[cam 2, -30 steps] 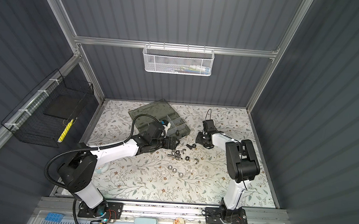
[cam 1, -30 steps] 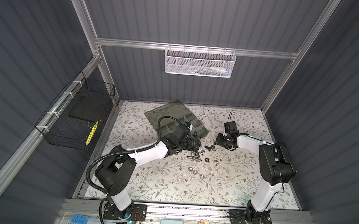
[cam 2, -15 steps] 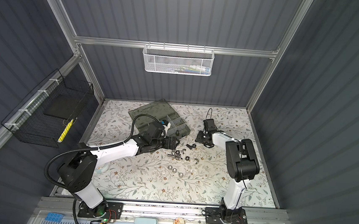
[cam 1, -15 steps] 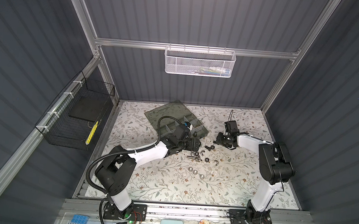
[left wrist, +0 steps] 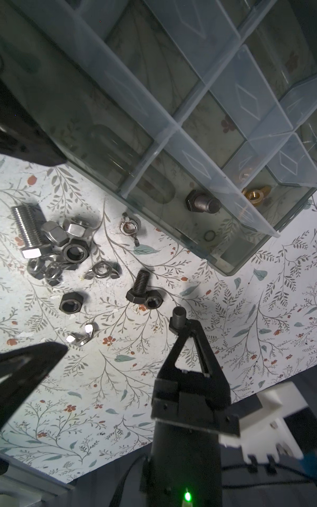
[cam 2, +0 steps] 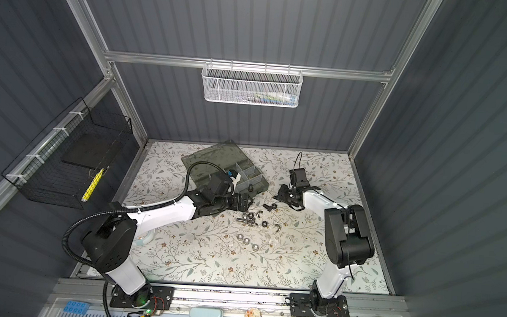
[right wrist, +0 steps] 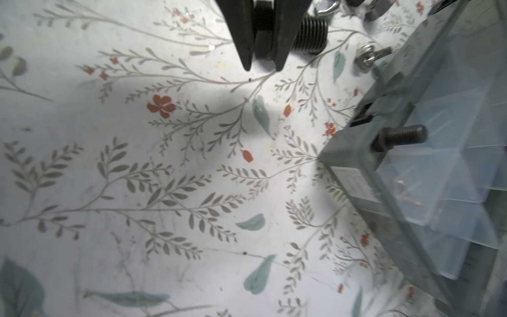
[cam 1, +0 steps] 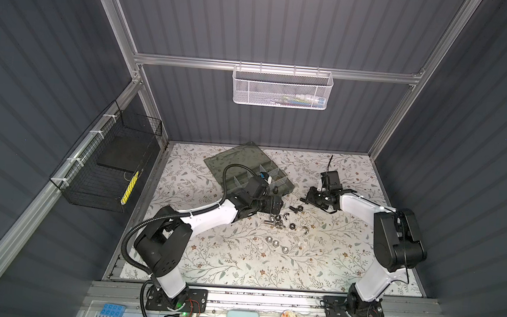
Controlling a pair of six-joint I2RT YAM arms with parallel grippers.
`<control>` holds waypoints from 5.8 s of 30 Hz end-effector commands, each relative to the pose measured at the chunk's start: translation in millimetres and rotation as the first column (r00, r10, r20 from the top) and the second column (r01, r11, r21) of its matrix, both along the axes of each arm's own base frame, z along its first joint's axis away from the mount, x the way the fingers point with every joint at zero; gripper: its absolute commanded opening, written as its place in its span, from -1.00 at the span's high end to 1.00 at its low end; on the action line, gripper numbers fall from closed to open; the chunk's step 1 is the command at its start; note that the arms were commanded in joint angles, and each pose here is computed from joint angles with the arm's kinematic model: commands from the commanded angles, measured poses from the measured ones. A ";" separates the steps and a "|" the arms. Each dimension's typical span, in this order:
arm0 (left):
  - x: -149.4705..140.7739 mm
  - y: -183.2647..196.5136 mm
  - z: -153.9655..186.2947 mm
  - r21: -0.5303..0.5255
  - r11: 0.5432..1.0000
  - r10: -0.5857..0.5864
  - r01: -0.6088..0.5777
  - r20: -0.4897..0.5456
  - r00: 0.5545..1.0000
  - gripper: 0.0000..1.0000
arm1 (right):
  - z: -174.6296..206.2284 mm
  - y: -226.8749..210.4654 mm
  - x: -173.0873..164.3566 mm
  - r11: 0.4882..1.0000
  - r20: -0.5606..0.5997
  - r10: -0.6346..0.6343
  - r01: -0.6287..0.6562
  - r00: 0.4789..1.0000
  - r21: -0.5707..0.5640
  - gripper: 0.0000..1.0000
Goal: Sort the screws and nuts into containers
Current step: Pick up the screw from the center of the table, then place the screw into the container, then pick up the screw from the center of the table.
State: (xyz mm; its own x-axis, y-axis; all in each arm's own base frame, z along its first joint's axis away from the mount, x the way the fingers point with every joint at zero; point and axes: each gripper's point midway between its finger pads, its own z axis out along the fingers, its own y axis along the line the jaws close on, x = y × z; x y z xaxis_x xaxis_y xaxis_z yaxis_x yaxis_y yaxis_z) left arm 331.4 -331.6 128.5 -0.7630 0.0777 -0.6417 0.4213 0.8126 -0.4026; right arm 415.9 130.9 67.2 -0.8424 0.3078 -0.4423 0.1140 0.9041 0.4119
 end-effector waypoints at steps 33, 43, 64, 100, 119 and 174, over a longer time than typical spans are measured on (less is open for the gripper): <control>-7.8 37.8 18.4 0.060 0.997 0.050 -0.055 0.075 0.996 -1.00 | 28.4 100.1 70.3 0.974 0.064 0.076 -0.088 0.995 0.210 0.76; -8.0 38.4 17.1 0.058 0.997 0.053 -0.058 0.070 0.996 -0.99 | 3.0 94.8 72.0 0.987 0.027 0.073 -0.076 0.997 0.142 0.61; -8.5 37.1 18.7 0.050 0.997 0.054 -0.057 0.061 0.997 -0.99 | 48.6 87.9 63.3 0.987 0.110 0.090 -0.103 0.990 0.123 -0.07; -34.3 34.7 -4.2 -0.126 0.989 0.070 -0.073 -0.033 0.997 -1.00 | -32.8 50.0 -70.8 0.975 -0.055 0.178 -0.184 0.982 -0.124 -0.50; -40.2 52.0 -21.2 -0.052 0.993 0.102 -0.104 -0.046 0.994 -0.99 | -55.4 53.6 -45.7 0.965 -0.097 0.156 -0.172 0.983 -0.198 -0.32; -40.8 65.1 -8.2 -0.028 0.992 0.120 -0.120 -0.002 0.993 -0.99 | -10.3 58.6 -52.1 0.985 -0.006 0.171 -0.171 0.985 -0.035 0.67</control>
State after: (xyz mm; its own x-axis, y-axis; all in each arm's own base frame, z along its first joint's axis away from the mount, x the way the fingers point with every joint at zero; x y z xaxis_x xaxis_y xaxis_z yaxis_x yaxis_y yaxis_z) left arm 287.3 -268.4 112.2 -0.7792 -0.0362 -0.6258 0.3120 0.8435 -0.4372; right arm 364.2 190.4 44.8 -0.8898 0.1266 -0.4385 -0.0414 0.9345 0.3537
